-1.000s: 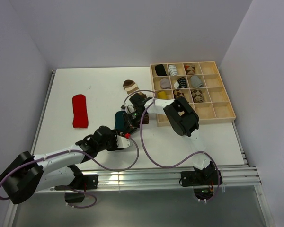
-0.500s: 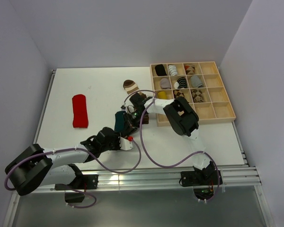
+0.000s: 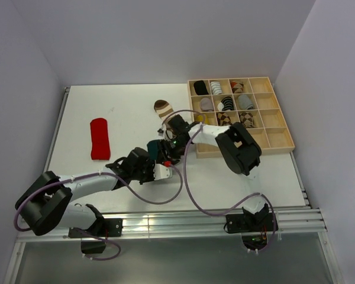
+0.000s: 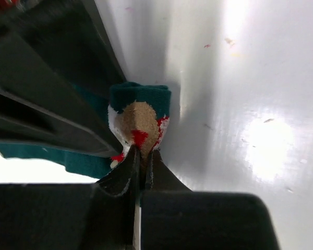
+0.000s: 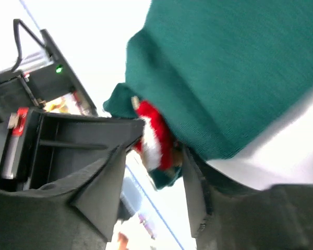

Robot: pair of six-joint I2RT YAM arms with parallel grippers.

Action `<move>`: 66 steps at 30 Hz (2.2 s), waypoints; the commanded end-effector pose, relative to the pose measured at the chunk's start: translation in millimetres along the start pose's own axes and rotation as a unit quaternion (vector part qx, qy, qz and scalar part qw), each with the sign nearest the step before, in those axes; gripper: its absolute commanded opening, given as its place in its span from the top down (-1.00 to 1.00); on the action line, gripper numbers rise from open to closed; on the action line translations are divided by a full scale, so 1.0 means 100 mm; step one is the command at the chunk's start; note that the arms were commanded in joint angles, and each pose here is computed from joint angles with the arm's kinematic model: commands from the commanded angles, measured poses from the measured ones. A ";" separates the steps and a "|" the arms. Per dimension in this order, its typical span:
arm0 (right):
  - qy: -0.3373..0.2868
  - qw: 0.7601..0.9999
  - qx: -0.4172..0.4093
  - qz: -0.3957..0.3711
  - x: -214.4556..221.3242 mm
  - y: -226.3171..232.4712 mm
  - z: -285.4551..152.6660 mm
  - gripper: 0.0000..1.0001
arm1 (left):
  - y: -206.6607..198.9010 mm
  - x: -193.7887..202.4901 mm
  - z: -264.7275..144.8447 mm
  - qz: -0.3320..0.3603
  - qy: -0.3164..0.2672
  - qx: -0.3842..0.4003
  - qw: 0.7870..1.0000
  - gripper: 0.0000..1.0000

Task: Roll the socks
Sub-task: Roll the sock at the center of the board.

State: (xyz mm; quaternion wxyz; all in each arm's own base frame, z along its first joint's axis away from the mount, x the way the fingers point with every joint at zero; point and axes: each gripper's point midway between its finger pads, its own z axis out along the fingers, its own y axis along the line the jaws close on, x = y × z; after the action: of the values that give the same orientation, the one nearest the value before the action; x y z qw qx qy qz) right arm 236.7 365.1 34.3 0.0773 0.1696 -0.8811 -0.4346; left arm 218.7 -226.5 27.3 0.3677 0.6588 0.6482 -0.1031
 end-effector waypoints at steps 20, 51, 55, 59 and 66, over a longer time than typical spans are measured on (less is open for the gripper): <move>-0.394 0.899 0.178 -0.064 -0.09 -0.18 -1.32 -0.20 | -0.39 0.13 -0.37 -0.332 0.078 0.373 0.863 0.99; -0.229 0.763 0.283 -0.534 0.56 0.72 0.28 -0.22 | -0.39 0.48 -0.25 -0.472 0.177 0.488 0.712 0.99; -0.220 0.748 0.301 -0.549 0.57 0.67 0.38 -0.22 | -0.40 0.51 -0.26 -0.466 0.181 0.488 0.715 0.99; -0.217 0.736 0.323 -0.554 0.53 0.57 0.45 -0.21 | -0.42 0.55 -0.28 -0.460 0.189 0.490 0.716 0.99; -0.214 0.720 0.352 -0.559 0.44 0.46 0.57 -0.04 | -0.46 0.57 -0.27 -0.462 0.191 0.494 0.711 0.97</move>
State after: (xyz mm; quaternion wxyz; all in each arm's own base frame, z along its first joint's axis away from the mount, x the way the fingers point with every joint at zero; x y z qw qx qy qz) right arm 159.2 403.9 29.9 -0.4113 0.5558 -0.7160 -0.0963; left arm 173.5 -185.7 25.5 -0.2487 0.3105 0.7894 -0.4676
